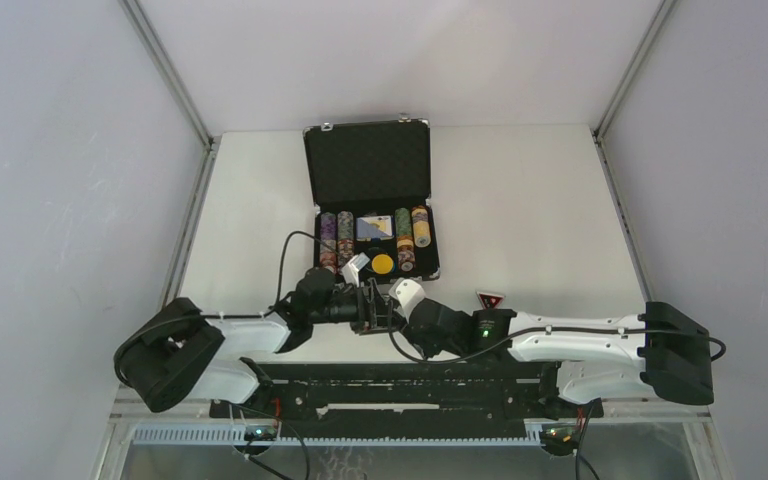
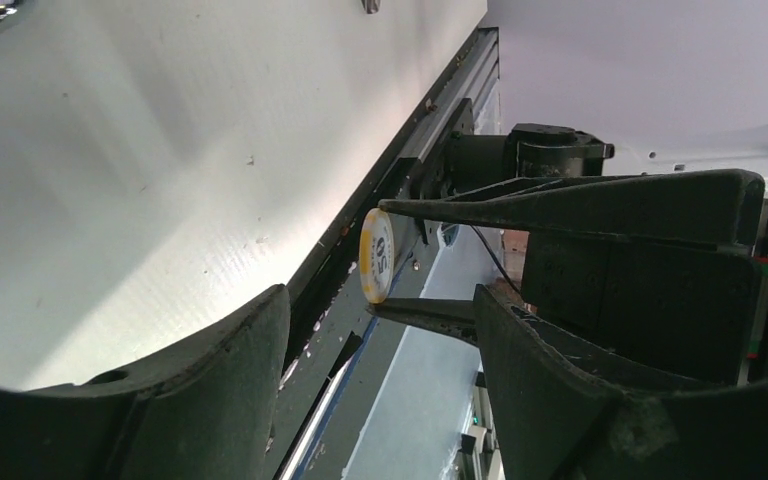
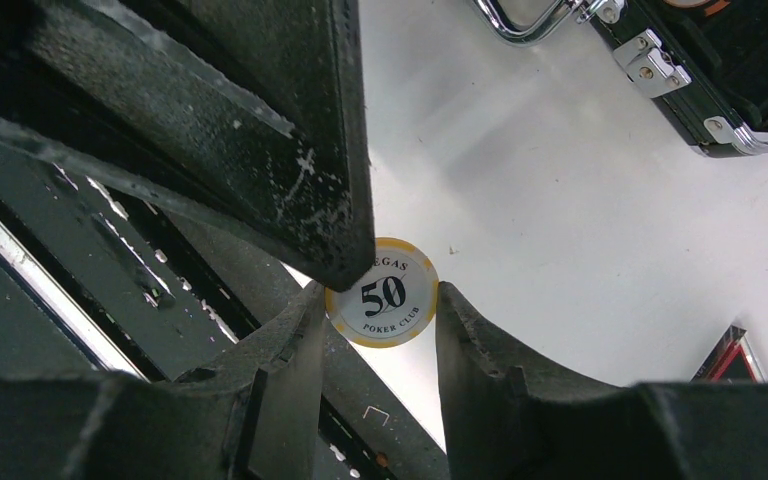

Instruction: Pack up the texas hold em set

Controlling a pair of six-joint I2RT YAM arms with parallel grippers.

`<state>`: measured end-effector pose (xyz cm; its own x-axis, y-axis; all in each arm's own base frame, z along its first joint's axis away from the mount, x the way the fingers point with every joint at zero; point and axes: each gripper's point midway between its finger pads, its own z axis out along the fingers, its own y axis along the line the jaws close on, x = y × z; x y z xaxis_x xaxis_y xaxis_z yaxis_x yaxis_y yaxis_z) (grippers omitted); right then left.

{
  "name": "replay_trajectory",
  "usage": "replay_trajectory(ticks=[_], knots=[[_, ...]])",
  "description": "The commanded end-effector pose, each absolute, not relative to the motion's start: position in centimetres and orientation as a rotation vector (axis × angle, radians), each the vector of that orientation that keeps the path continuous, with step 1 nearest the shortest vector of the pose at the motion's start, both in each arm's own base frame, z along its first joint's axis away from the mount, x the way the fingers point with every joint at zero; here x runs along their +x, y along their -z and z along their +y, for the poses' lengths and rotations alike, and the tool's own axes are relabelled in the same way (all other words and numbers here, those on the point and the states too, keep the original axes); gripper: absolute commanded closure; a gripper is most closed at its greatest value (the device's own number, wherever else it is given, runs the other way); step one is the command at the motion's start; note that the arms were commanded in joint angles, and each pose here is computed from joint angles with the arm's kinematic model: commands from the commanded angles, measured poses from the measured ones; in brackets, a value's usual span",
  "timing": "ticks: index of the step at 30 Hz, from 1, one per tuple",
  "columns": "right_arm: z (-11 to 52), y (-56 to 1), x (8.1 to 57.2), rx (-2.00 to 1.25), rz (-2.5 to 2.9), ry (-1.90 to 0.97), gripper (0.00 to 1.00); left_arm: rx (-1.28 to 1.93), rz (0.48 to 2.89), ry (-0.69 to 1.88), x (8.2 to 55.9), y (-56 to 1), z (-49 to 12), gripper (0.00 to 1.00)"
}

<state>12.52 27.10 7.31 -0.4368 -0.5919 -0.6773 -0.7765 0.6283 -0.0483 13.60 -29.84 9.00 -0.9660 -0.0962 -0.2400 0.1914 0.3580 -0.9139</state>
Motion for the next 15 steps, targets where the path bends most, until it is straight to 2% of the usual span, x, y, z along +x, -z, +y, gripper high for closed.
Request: replay_trajectory(ticks=[1,12,15], knots=[[27.8,-9.0,12.9,-1.038,2.125,-0.386,0.68,0.175,2.261,1.744,14.2,-12.0,-31.9,0.28],[27.7,-9.4,13.1,-1.029,2.12,-0.378,0.68,0.199,2.29,1.793,13.1,-11.3,-33.4,0.31],[27.7,-9.4,13.1,-1.029,2.12,-0.377,0.68,0.212,2.293,1.81,12.8,-11.2,-33.8,0.36]])
